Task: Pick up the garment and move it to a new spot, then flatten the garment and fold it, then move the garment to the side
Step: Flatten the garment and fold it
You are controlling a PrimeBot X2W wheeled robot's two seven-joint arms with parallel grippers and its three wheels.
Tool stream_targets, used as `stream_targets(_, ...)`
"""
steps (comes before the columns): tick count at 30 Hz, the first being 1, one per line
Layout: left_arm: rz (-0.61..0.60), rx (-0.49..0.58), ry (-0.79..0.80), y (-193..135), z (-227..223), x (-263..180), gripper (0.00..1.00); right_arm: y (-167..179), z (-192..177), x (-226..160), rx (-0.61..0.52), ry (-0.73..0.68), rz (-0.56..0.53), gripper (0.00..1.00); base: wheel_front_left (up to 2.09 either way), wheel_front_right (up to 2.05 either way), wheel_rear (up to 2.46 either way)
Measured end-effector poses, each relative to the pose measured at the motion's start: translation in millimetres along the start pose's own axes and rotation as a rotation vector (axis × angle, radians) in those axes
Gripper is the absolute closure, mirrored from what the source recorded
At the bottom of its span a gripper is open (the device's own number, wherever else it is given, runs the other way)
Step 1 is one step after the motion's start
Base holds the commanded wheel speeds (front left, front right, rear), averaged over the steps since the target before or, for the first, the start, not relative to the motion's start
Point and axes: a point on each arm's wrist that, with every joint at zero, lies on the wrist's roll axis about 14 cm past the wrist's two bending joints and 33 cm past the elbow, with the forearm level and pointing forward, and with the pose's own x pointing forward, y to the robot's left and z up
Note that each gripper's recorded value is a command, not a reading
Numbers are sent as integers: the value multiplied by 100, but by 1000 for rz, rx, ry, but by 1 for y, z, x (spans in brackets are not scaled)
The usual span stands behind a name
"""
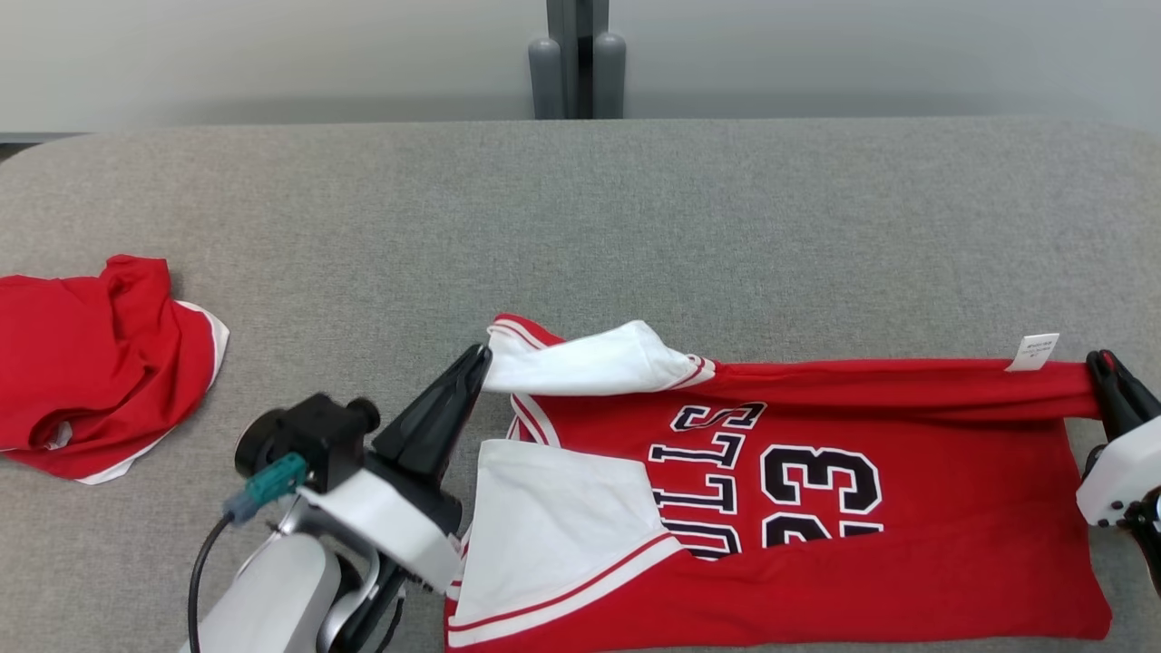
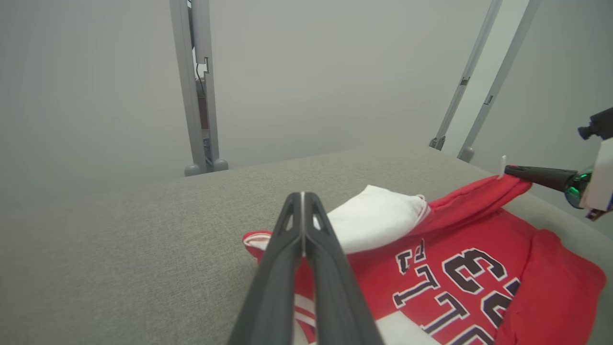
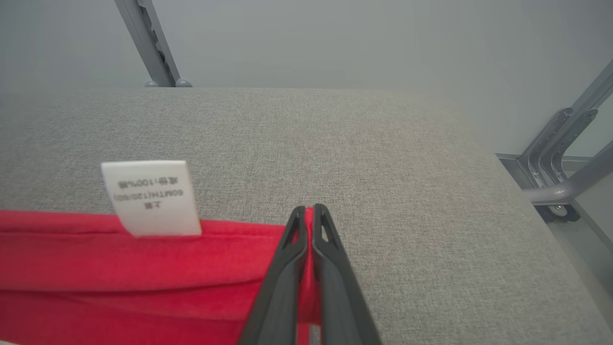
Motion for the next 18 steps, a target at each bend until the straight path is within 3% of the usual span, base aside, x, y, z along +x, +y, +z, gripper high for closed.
stream_targets(18, -92, -72, 205, -41, -32, -74, 100, 17, -9, -10, -76, 38, 73, 100, 0, 0, 0)
